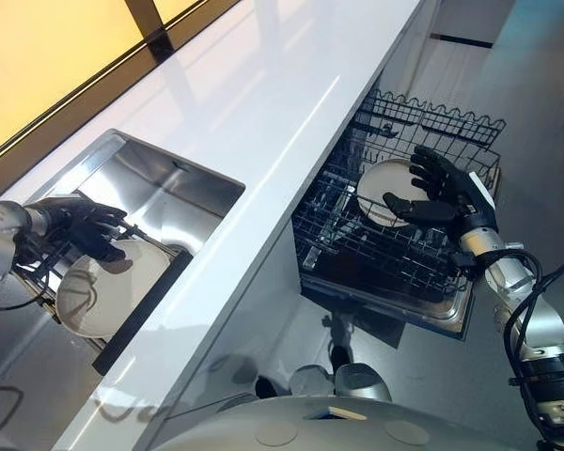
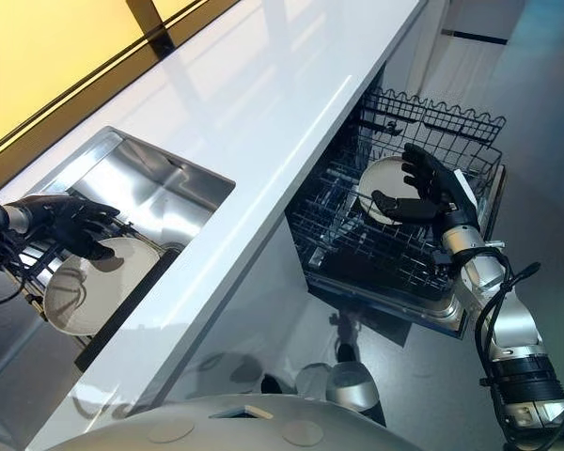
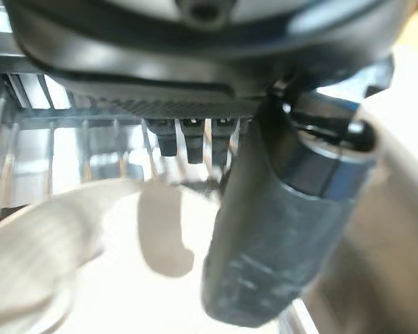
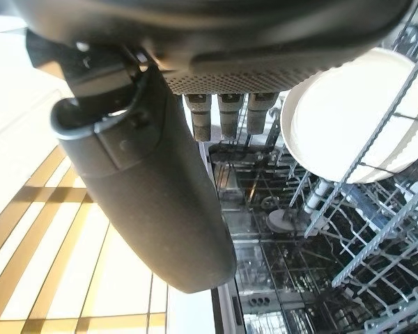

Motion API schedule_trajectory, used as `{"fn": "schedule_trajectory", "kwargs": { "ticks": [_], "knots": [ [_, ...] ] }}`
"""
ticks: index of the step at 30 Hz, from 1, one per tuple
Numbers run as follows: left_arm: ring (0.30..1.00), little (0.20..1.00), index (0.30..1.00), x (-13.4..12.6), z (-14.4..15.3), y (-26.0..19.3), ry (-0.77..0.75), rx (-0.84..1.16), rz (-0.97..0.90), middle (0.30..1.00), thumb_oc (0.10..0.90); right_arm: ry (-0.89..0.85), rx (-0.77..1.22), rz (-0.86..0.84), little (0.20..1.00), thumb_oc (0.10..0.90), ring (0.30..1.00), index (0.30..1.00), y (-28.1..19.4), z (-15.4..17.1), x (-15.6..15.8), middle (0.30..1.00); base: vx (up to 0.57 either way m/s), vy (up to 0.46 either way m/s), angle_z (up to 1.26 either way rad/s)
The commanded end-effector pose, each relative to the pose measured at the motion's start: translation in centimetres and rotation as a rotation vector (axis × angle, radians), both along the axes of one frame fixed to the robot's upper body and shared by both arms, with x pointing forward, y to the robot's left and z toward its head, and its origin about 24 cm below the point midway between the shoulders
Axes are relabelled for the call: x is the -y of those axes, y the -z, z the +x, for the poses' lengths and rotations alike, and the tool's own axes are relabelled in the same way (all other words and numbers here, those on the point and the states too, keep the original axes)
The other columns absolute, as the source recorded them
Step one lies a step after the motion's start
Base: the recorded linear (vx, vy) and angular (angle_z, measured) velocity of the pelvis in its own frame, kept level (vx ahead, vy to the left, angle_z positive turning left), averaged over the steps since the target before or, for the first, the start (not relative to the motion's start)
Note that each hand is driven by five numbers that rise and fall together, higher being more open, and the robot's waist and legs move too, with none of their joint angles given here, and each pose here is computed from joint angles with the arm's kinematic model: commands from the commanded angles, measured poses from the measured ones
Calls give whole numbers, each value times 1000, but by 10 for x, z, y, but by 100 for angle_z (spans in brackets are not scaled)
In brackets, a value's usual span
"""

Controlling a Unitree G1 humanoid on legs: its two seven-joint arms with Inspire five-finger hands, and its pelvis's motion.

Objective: Pick up plates and place into dishwasher.

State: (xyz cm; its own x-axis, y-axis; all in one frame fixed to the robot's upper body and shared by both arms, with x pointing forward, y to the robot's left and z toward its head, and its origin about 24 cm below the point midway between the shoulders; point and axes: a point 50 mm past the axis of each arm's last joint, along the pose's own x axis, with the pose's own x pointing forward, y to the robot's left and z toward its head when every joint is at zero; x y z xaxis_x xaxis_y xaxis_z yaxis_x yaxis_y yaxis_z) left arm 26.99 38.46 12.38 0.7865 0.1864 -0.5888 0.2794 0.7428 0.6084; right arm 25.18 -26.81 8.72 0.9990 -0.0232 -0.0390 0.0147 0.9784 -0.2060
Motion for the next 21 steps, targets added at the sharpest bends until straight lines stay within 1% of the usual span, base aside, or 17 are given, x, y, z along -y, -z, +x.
{"fn": "schedule_trajectory", "kwargs": {
  "ticks": [1,3,4,6,7,10,12,15,17,21],
  "knots": [
    [900,900,900,-20,11,-101,-124,663,-8,900,800,-51,260,17,900,800,900,900,-50,12,-4,900,51,-38,9],
    [900,900,900,-17,13,-103,-139,778,-72,900,800,-53,248,24,900,800,900,900,-41,12,-6,900,41,-32,8],
    [900,900,900,-13,15,-99,-154,852,-140,900,800,-56,238,29,900,800,900,900,-35,10,-8,900,28,-22,3],
    [900,900,900,-6,17,-96,-159,926,-185,900,800,-63,231,32,900,800,900,900,-31,9,-10,900,0,0,0],
    [900,900,900,0,18,-94,-167,967,-242,900,800,-68,227,35,900,800,900,900,-29,9,-12,900,0,0,0],
    [900,900,900,11,20,-89,-158,1015,-267,900,800,-69,224,43,900,800,900,900,-28,9,-15,900,0,0,0],
    [900,900,900,18,20,-86,-154,1021,-272,900,800,-70,224,50,900,800,900,900,-29,9,-16,900,0,0,0],
    [900,900,900,22,19,-80,-144,988,-232,900,800,-68,224,54,900,800,900,900,-29,10,-18,900,-14,-16,3],
    [900,900,900,20,18,-76,-119,917,-191,900,800,-67,222,53,900,800,900,900,-31,12,-18,900,-13,-16,12],
    [900,900,900,17,19,-69,-57,758,-183,900,800,-69,226,48,900,800,900,900,-34,14,-18,900,-11,-10,14]
  ]
}}
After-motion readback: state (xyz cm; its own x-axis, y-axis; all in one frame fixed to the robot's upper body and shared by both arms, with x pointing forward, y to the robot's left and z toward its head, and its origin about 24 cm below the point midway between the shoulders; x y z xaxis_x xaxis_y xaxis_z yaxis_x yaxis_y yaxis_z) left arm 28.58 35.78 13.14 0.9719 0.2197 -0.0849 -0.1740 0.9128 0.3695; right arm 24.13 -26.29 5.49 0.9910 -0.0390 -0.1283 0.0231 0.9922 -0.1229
